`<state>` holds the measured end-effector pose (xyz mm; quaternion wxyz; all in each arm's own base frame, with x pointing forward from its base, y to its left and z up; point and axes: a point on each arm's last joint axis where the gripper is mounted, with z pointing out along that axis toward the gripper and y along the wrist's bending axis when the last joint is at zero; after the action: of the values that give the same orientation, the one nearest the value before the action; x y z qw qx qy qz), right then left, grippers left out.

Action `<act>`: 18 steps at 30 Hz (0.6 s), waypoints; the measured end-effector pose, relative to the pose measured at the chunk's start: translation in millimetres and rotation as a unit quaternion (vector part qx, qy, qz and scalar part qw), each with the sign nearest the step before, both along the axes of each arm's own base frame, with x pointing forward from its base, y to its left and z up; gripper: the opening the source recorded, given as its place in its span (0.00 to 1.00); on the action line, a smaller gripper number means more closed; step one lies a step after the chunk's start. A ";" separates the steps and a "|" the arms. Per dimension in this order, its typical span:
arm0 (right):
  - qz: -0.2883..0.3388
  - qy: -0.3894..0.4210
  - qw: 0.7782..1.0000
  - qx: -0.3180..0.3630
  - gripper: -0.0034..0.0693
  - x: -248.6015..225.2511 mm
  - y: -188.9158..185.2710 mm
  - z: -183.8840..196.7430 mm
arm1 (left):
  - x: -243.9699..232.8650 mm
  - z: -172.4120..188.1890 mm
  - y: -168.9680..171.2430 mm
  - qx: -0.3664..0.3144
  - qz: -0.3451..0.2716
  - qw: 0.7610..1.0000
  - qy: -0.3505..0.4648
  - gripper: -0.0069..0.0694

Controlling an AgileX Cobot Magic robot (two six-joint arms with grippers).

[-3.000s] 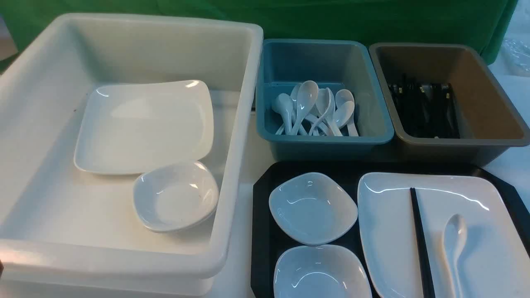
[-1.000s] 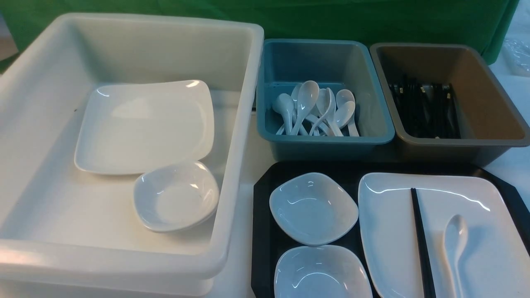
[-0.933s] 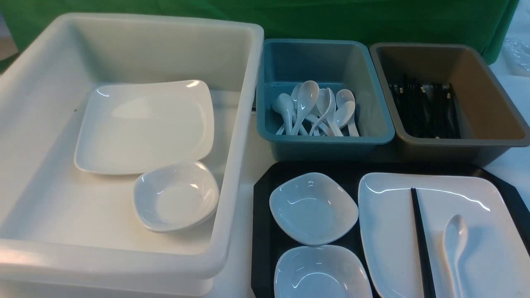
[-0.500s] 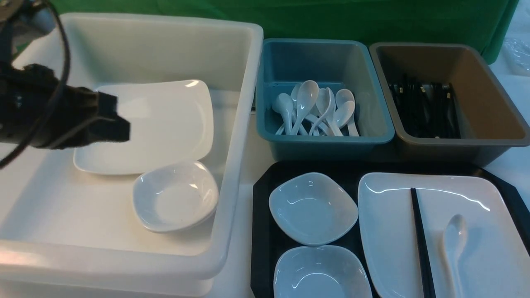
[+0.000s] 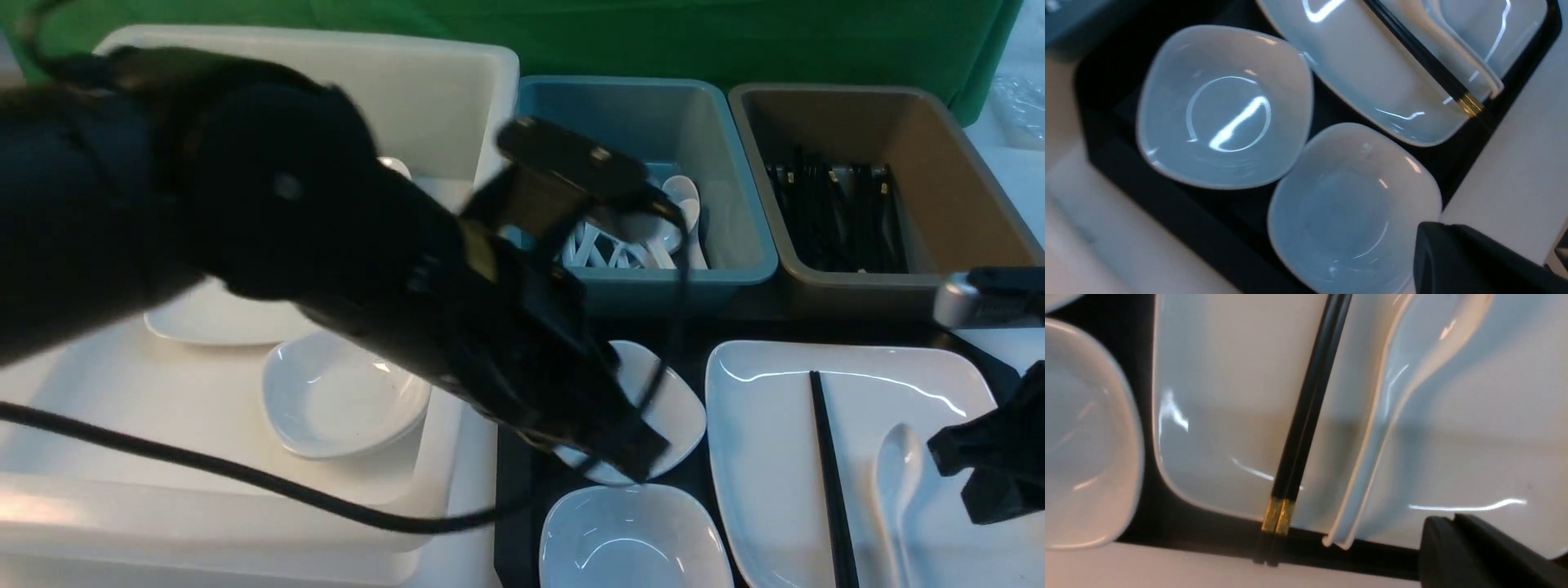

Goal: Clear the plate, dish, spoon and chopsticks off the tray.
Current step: Use the right arm to grab a soup spoon from the plate

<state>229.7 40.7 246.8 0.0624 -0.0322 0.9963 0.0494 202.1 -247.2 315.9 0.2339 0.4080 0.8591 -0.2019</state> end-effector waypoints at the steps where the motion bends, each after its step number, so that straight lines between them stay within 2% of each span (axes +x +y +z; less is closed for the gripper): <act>1: -0.003 0.003 1.000 0.000 0.18 3.1 0.5 -3.8 | -1.4 0.0 -5.0 -0.001 -0.006 1.000 -0.001 0.12; 7: -0.020 0.050 0.999 0.002 0.47 25.9 5.0 -44.0 | 4.3 -7.2 -37.4 -0.031 -0.023 0.999 -0.038 0.12; 10: -0.032 0.075 0.997 0.016 0.54 32.3 9.1 -61.2 | 8.5 -6.8 -40.7 -0.046 -0.018 0.997 -0.057 0.12; 18: -0.040 0.103 0.994 0.024 0.55 39.1 12.4 -82.1 | 11.6 -7.0 -40.3 -0.038 -0.022 0.996 -0.080 0.12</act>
<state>268.7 53.1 164.7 -0.0380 0.0145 0.9964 0.0739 213.7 -287.5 308.9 0.3129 0.4322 0.8202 -0.2062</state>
